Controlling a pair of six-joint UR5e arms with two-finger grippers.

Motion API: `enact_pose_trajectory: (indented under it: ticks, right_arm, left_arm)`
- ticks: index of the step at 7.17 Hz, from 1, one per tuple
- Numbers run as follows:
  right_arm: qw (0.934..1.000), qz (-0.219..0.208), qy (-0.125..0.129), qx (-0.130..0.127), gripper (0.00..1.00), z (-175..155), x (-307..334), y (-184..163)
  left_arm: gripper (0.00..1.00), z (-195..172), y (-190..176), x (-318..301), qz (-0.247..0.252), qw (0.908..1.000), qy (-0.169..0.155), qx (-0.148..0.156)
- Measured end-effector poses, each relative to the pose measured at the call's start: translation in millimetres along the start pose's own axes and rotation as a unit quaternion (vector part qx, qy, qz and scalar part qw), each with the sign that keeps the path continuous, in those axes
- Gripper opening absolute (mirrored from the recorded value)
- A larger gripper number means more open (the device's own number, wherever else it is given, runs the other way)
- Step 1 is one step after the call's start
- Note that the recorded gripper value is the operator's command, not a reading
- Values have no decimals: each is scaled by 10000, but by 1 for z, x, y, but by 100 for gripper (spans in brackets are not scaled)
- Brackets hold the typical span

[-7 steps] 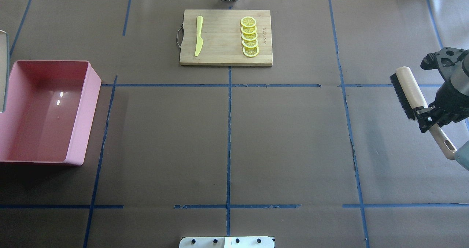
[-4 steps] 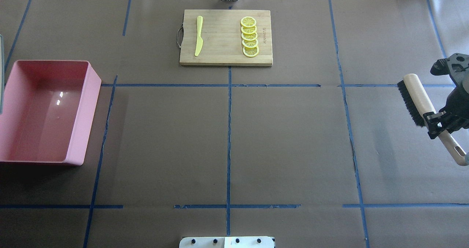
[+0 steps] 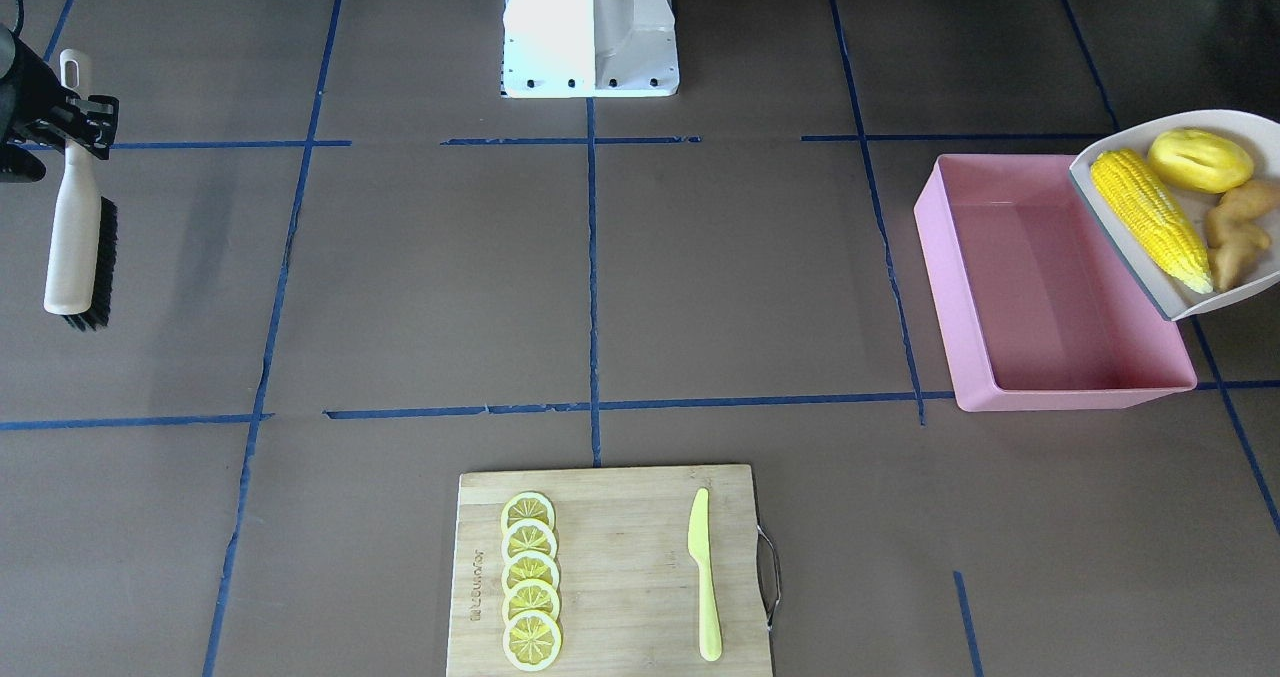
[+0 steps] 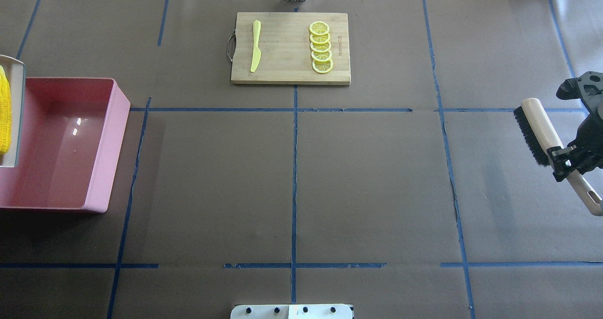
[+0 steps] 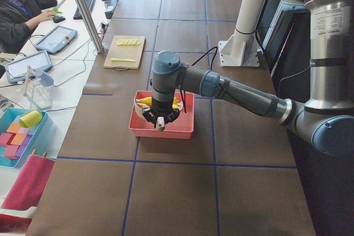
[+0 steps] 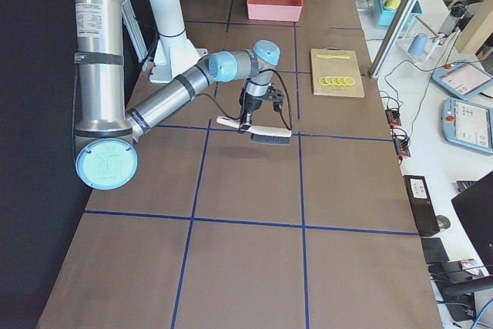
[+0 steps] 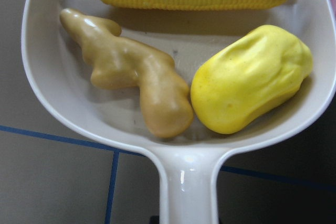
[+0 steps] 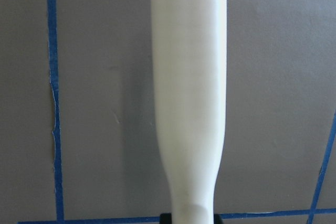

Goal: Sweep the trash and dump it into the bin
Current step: 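Tilt the dustpan with the left gripper to dump the items into the bin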

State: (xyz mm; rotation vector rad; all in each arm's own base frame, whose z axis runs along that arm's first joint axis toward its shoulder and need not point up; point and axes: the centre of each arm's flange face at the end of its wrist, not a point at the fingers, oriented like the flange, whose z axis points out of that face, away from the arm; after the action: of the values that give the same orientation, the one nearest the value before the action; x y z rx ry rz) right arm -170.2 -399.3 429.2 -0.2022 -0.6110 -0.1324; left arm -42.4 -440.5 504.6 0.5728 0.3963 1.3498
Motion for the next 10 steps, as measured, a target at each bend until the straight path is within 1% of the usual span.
enact_pose_trajectory:
  ticks: [2,4,5,6,7,8,9,10]
  right_arm:
    - [10000,32,-24,-75,3,4,4,2]
    - [9998,22,-136,-126,3,5,3,6]
    - [9997,-23,-243,-98,3,6,3,8]
    - [9992,-74,-389,-57,3,10,5,11]
    - [9988,-67,-494,-15,3,10,4,12]
    - [9983,-10,-578,50,3,9,1,12]
    - [9978,49,-651,137,3,10,-1,11]
    - [9972,90,-708,215,3,19,3,12]
  left_arm:
    - [0,-4,-8,3,129,9981,-101,-593]
    - [0,-16,-32,9,296,9945,-53,-1007]
    - [0,-22,-40,9,355,9920,-47,-1209]
    - [0,-25,-43,8,386,9901,-56,-1349]
    - [0,-26,-44,8,402,9889,-67,-1426]
    - [0,-26,-45,8,404,9889,-53,-1431]
    - [0,-25,-47,8,396,9903,1,-1334]
    - [0,-24,-50,9,386,9924,75,-1166]
